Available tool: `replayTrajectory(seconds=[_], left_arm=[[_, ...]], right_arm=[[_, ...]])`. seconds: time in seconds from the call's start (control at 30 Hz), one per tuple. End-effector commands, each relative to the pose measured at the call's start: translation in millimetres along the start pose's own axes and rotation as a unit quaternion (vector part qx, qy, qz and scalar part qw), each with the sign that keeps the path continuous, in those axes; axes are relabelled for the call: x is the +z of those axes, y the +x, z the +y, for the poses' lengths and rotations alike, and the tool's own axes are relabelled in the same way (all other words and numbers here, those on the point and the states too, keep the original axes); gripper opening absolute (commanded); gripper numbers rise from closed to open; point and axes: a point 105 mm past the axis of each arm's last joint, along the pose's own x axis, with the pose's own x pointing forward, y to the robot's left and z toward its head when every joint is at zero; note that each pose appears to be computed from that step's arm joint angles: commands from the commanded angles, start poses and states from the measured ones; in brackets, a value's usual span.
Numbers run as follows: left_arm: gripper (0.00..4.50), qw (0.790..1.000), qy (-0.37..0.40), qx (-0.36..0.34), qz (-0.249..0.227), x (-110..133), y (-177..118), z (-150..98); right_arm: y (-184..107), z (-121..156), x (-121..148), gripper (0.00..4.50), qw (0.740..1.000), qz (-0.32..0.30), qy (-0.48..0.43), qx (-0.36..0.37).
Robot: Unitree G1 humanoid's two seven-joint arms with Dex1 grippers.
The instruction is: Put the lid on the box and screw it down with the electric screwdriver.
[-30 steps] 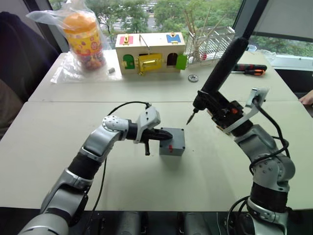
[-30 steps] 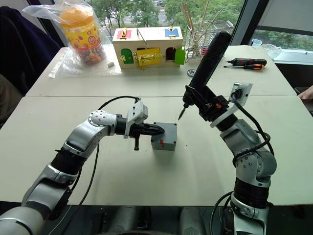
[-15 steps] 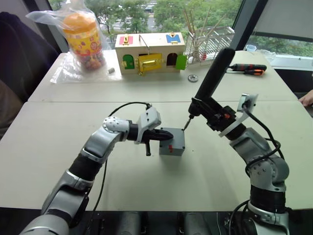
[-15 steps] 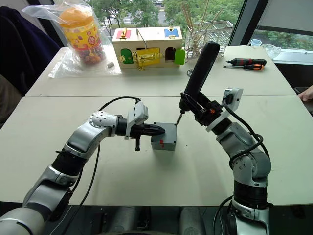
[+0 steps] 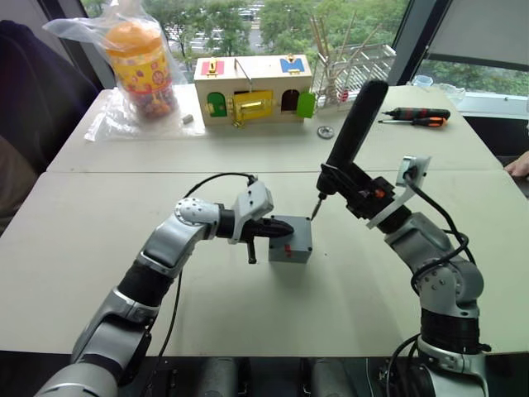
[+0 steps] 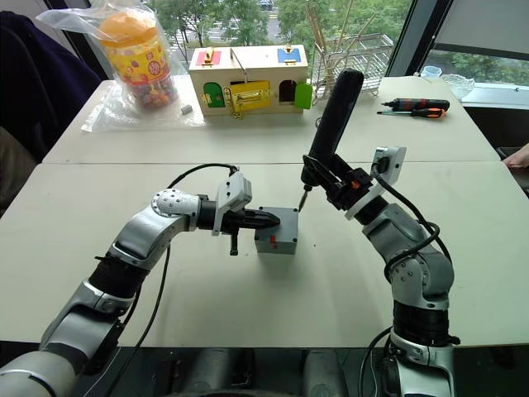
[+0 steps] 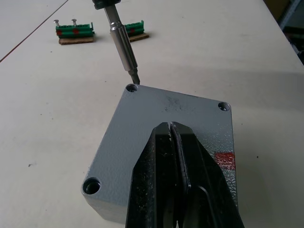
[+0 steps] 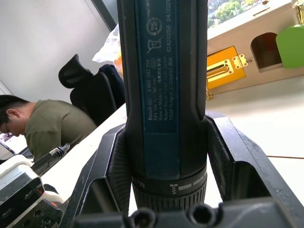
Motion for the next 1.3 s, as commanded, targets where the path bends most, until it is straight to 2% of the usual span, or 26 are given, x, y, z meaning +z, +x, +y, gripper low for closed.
replayTrajectory(seconds=[0.03, 0.3, 0.8, 1.17, 1.3], left_arm=[[0.00, 1.000, -0.001, 0.001, 0.003, -3.0, 0.2, -1.4], [0.00, 1.000, -0.001, 0.000, 0.002, -2.8, 0.9, -1.7], [0.00, 1.000, 0.000, 0.003, 0.004, -2.7, -0.3, -0.3], [0.00, 1.000, 0.001, 0.002, 0.004, -2.1, 0.1, -0.9], [0.00, 1.000, 0.002, 0.002, 0.005, -2.5, -0.1, -0.9]], right_arm=[[5.4, 14.5, 30.6, 1.81, 0.998, -0.056, -0.017, 0.032], [5.0, 17.0, 34.1, 1.81, 0.998, -0.055, -0.018, 0.040], [3.4, 11.8, 17.1, 1.81, 0.999, -0.030, -0.016, 0.033], [2.2, 5.4, 14.0, 1.81, 0.999, -0.032, -0.018, 0.019], [2.5, 7.1, 4.5, 1.81, 0.999, -0.012, -0.033, 0.024]])
